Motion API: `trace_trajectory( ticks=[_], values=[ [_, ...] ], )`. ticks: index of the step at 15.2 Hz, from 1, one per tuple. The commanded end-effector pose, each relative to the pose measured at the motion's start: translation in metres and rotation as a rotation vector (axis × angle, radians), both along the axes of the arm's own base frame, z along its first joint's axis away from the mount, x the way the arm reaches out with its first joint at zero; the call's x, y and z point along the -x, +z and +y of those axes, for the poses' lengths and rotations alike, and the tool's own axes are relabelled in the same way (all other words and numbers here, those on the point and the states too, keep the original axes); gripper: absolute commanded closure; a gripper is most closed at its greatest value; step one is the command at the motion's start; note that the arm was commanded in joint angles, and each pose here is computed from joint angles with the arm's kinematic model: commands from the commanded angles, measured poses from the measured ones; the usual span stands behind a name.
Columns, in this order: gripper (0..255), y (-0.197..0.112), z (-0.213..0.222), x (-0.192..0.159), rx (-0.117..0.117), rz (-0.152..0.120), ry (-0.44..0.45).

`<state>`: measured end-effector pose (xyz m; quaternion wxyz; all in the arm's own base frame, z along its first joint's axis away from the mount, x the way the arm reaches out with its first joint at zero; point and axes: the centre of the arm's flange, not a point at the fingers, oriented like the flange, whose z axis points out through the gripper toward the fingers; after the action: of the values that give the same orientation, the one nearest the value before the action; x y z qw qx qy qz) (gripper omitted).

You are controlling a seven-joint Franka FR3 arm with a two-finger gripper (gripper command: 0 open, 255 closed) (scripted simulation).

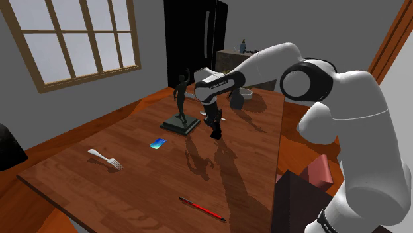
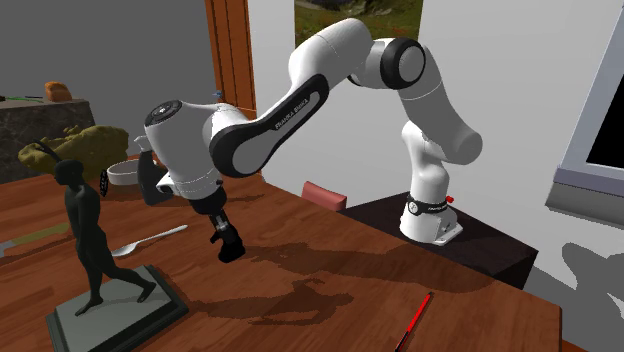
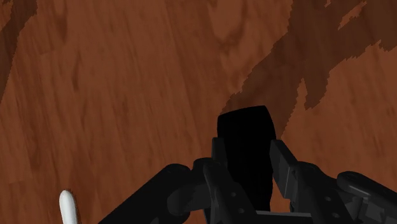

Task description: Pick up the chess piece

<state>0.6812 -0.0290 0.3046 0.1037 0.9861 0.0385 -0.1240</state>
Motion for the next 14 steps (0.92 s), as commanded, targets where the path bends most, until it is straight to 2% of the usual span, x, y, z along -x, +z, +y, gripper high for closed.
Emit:
trace_trajectory(
  ticks=[1, 4, 14],
  values=[
    [255, -0.001, 0.0, 0.0, 0.0, 0.002, 0.0],
    [255, 0.0, 0.001, -0.001, 0.0, 0.002, 0.0],
    [255, 0.053, 0.001, -0.001, 0.0, 0.002, 0.0]
  ],
)
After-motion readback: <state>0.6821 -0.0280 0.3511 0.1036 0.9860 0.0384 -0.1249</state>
